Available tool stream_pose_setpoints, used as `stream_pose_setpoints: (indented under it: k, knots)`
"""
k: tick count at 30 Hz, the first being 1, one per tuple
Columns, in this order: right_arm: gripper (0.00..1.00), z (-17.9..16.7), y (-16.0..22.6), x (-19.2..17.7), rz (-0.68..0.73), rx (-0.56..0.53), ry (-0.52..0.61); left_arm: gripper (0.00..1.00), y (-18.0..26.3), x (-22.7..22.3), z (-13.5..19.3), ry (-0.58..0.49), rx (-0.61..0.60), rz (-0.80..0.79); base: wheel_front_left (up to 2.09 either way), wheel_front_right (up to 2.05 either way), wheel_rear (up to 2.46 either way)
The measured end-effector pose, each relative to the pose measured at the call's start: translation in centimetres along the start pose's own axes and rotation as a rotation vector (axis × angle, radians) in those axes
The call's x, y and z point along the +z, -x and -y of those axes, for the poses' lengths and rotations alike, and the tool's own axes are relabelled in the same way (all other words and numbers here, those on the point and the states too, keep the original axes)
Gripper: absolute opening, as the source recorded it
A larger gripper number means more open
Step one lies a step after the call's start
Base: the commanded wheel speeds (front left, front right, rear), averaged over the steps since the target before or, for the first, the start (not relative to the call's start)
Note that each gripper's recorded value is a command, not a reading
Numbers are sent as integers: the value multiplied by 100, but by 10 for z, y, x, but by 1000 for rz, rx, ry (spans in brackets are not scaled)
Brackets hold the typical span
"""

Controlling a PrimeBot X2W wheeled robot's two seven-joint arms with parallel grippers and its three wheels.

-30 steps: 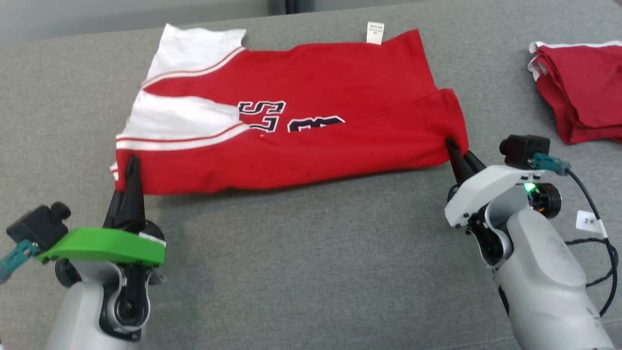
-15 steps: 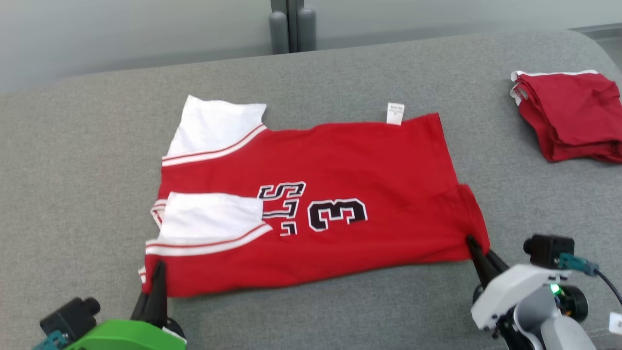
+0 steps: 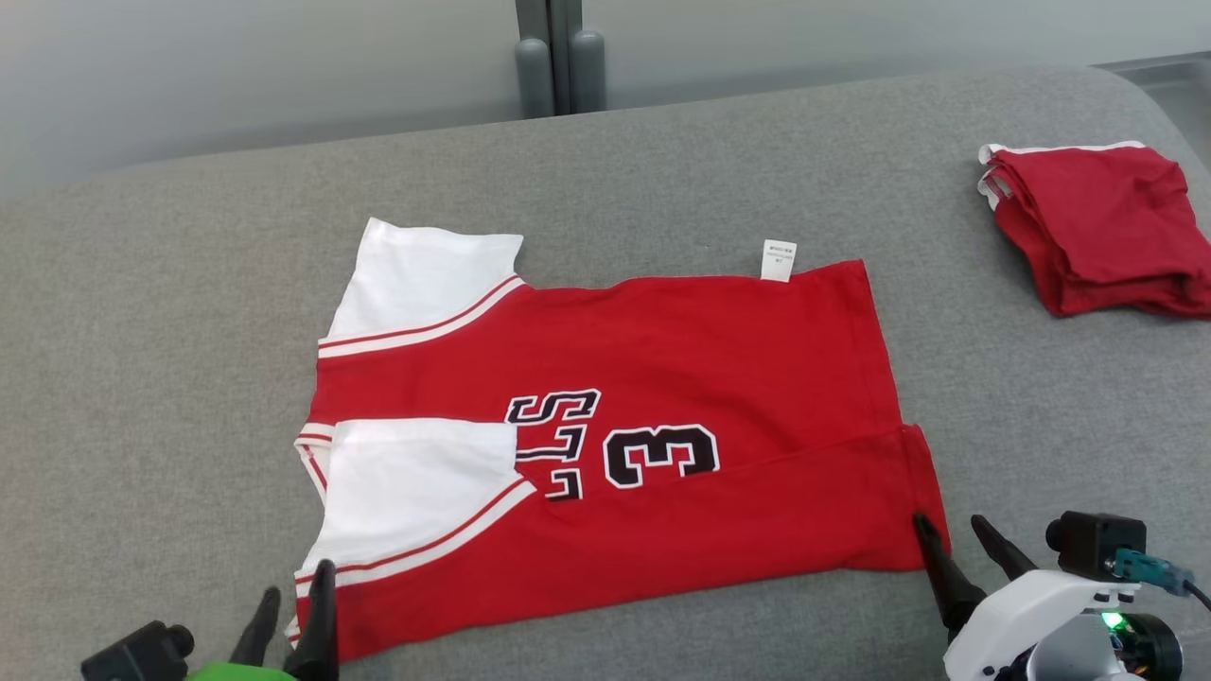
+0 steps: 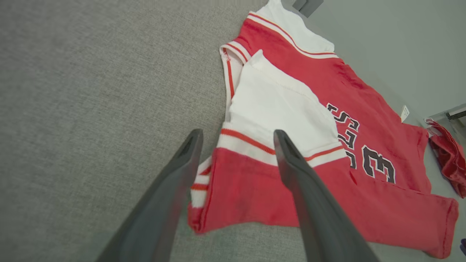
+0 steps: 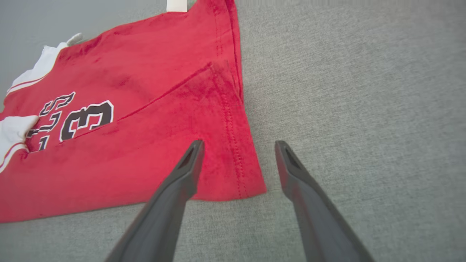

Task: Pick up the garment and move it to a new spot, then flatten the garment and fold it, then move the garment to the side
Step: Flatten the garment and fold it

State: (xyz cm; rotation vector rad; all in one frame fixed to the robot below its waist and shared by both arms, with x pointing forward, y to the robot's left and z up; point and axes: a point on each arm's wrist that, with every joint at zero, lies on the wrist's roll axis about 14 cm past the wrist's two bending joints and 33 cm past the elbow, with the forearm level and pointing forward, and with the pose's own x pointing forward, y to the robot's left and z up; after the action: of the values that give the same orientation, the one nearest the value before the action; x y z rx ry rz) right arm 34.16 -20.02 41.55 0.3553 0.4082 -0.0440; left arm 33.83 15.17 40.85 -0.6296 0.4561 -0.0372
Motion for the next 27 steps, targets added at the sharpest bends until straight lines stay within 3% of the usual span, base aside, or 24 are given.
stream_pose_setpoints:
  k: [6, 15, 20, 27]
  knots:
    - [100, 5, -5, 24, 78, -19, 41, 100, -15, 37, 8, -146, -47, 69, 0, 0, 0]
    - [100, -16, -32, 70, 174, 26, 142, 100, -70, 140, 76, -476, -251, 182, 0, 0, 0]
    - [100, -34, -53, 87, 198, 69, 186, 100, -111, 173, 102, -640, -299, 133, 0, 0, 0]
    - [100, -42, -79, 93, 194, 92, 241, 100, -176, 169, 106, -743, -297, -34, 0, 0, 0]
